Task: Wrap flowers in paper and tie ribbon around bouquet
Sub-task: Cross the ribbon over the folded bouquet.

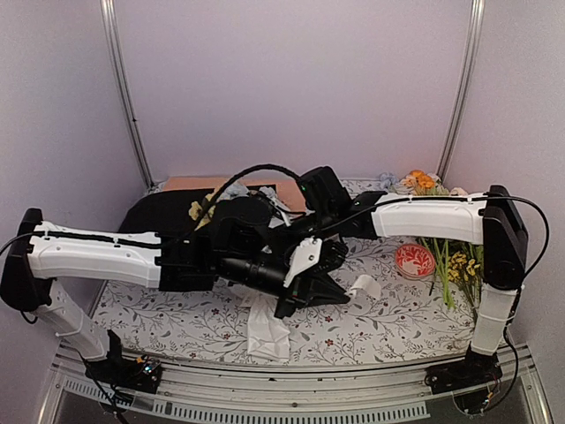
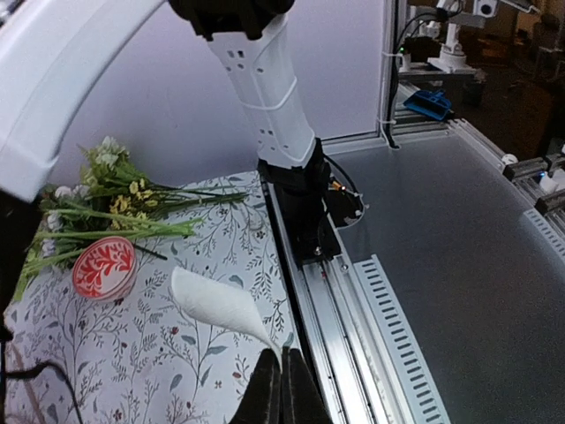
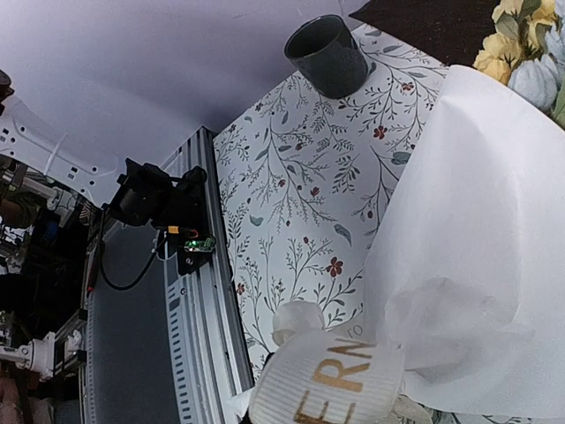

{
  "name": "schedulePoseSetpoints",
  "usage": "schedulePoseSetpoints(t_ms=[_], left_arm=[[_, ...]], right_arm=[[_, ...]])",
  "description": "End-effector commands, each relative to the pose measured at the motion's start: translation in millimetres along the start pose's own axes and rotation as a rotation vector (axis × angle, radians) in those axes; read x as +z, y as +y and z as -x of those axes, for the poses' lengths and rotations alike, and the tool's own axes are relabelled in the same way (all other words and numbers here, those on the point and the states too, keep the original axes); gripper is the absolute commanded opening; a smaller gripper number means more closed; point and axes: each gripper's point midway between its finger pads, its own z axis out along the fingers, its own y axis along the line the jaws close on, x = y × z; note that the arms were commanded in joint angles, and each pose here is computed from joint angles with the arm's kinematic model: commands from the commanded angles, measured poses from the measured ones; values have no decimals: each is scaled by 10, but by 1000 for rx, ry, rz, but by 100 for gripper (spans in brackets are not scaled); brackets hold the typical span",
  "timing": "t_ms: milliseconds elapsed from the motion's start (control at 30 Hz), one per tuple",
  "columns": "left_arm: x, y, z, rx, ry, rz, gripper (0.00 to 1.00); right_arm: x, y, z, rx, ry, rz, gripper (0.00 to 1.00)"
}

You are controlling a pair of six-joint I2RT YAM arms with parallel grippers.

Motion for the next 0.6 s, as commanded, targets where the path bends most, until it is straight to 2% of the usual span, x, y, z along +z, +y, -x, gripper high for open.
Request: schedulePoseSetpoints(t_ms=[0, 167, 367, 500, 533, 567], left_arm=[[429, -290, -186, 84, 41, -189, 0], [667, -316, -698, 38, 181, -225, 0], [836, -451, -872, 77, 223, -253, 0], [1048, -367, -1101, 80, 295, -215, 0], [1063, -284, -1122, 76, 310, -170, 7], [1073, -187, -1143, 73, 322, -111, 31]], right_arm=[[2, -31, 35, -58, 26, 8, 0], [-3, -22, -52, -93, 67, 18, 0], [-14, -22, -5, -128, 68, 8, 0], [-4, -33, 3, -136, 77, 4, 0], [-8, -37, -4, -135, 80, -1, 0], [-9, -54, -17, -134, 83, -7, 0]])
